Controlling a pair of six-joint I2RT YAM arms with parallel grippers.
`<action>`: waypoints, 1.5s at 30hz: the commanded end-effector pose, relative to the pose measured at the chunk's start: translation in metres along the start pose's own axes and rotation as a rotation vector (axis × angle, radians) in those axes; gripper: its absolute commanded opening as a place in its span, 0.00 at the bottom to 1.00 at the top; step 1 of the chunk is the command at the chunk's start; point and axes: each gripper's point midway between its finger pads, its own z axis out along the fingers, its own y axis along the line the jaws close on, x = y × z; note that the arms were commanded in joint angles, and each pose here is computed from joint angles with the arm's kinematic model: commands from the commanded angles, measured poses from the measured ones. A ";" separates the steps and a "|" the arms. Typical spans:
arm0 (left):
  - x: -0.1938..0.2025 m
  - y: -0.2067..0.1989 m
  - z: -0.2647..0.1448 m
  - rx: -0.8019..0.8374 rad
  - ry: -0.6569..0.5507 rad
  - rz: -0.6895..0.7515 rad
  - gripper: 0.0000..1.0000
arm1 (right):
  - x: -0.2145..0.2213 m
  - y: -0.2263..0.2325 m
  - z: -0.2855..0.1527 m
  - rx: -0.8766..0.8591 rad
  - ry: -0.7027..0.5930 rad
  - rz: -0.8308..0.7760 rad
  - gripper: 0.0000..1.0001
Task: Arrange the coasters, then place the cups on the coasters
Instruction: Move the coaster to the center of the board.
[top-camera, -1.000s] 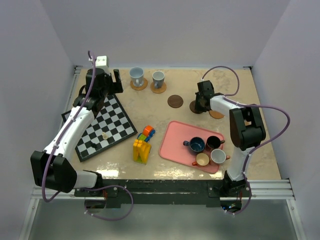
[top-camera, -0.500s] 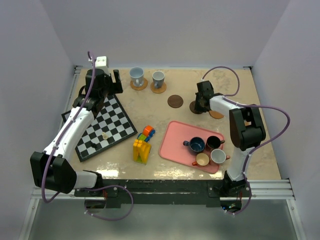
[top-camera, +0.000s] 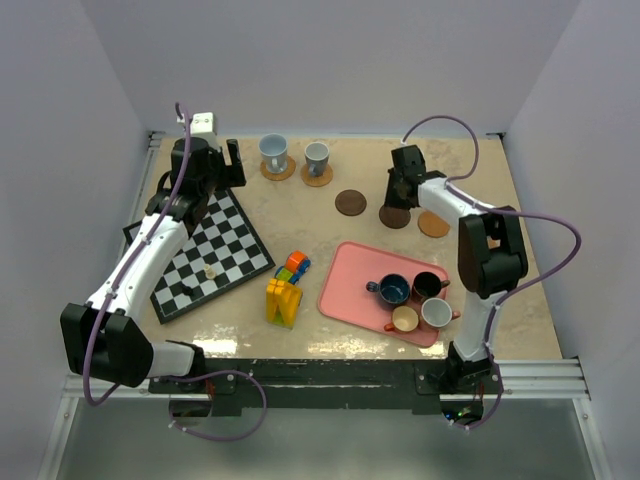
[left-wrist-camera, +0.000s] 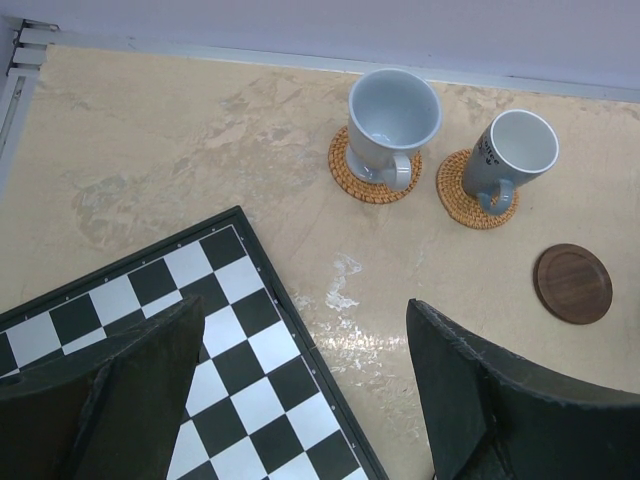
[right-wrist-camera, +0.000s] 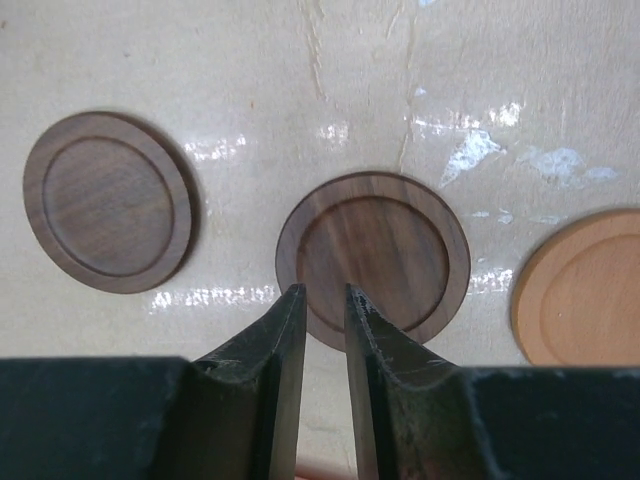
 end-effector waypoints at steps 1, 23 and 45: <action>-0.023 -0.004 -0.006 0.011 -0.066 -0.005 0.86 | -0.023 0.014 -0.009 -0.038 -0.029 0.010 0.28; -0.024 -0.004 -0.006 0.009 -0.063 0.005 0.87 | -0.055 -0.114 0.006 0.195 -0.064 0.098 0.66; -0.018 -0.003 -0.005 0.007 -0.056 0.005 0.87 | 0.001 -0.140 0.015 0.262 0.048 0.143 0.73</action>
